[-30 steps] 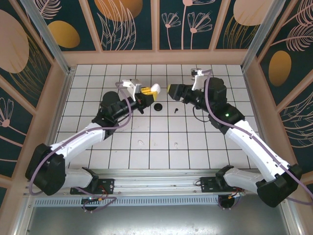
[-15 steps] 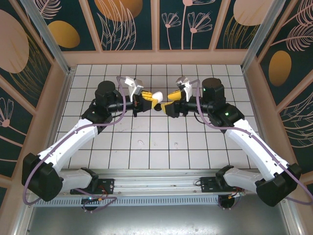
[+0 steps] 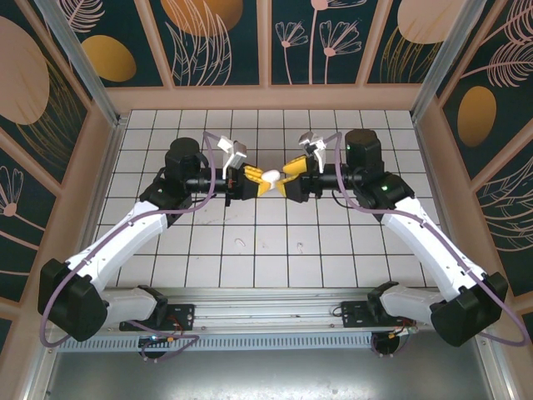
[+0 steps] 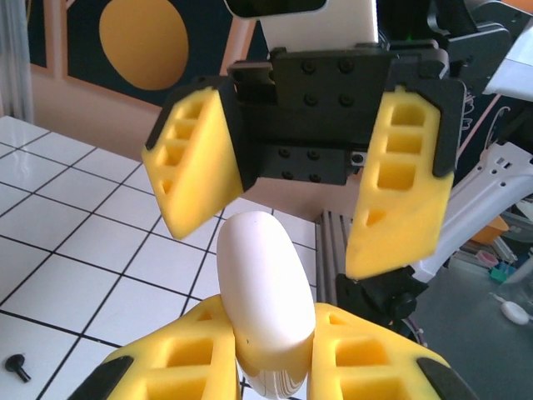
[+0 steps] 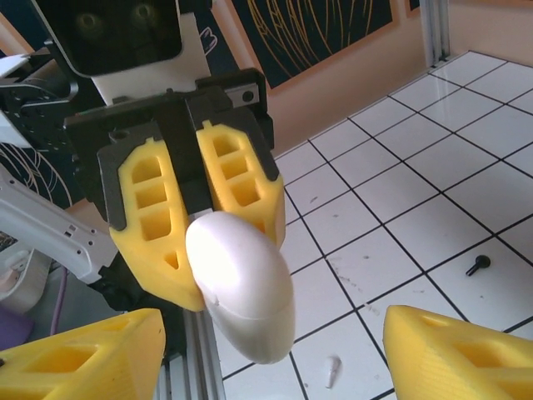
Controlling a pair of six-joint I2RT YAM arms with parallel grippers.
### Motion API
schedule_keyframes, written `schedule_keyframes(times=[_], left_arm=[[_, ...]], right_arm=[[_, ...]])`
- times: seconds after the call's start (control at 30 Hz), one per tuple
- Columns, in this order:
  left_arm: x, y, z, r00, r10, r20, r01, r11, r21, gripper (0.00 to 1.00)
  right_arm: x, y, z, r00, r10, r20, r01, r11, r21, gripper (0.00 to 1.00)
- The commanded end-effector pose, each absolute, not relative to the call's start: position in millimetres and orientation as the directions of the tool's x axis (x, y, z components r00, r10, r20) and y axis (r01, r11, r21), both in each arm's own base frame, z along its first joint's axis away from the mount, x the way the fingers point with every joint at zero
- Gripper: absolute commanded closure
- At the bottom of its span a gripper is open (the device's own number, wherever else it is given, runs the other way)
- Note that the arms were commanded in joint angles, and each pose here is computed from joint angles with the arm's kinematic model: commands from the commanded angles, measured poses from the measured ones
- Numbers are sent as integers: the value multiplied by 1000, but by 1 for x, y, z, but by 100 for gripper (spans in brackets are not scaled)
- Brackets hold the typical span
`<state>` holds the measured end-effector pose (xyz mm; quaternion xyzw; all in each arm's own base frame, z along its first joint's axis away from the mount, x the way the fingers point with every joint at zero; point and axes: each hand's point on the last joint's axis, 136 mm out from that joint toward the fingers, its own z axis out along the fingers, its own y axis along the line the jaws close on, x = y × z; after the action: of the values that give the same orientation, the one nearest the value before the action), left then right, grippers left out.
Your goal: Insert the wireless bluetooth earbuds into the charging case
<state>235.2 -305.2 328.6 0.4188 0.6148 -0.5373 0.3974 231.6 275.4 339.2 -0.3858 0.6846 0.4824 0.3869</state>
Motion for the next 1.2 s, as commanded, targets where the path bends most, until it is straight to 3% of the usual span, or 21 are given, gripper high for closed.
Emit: schedule_keyframes(times=[0.0,0.43,0.53,0.67,0.77,0.83,0.97,1.0,1.07,1.17], left_arm=[[231,-307,335,-356,95,-930,935,21,-355,93],[223,-309,335,-384,116,-916,919,-50,-392,90],[220,-309,335,-393,122,-911,913,-66,-402,90],[219,-309,337,-390,121,-913,914,-71,-399,90],[225,-309,339,-390,111,-914,918,-39,-396,86],[229,-309,340,-388,98,-916,920,-12,-391,79],[245,-305,346,-370,50,-928,926,106,-363,38],[253,-301,347,-368,28,-929,917,175,-358,33],[276,-287,348,-379,-48,-924,865,337,-373,28],[288,-266,352,-395,-198,-897,804,398,-442,25]], right_arm=[[225,276,358,-371,-108,-922,-924,139,356,31],[222,287,340,-446,-178,-877,-894,40,446,40],[218,288,340,-447,-183,-875,-891,1,455,48],[217,290,342,-456,-190,-870,-883,-25,468,68],[220,292,342,-475,-192,-859,-872,-29,489,77],[223,293,342,-489,-183,-853,-865,-23,501,80],[232,293,343,-512,-135,-848,-858,26,514,84],[236,292,344,-516,-113,-849,-856,53,514,85],[242,290,347,-523,-61,-850,-850,102,516,85],[257,284,355,-546,56,-836,-817,185,546,85]])
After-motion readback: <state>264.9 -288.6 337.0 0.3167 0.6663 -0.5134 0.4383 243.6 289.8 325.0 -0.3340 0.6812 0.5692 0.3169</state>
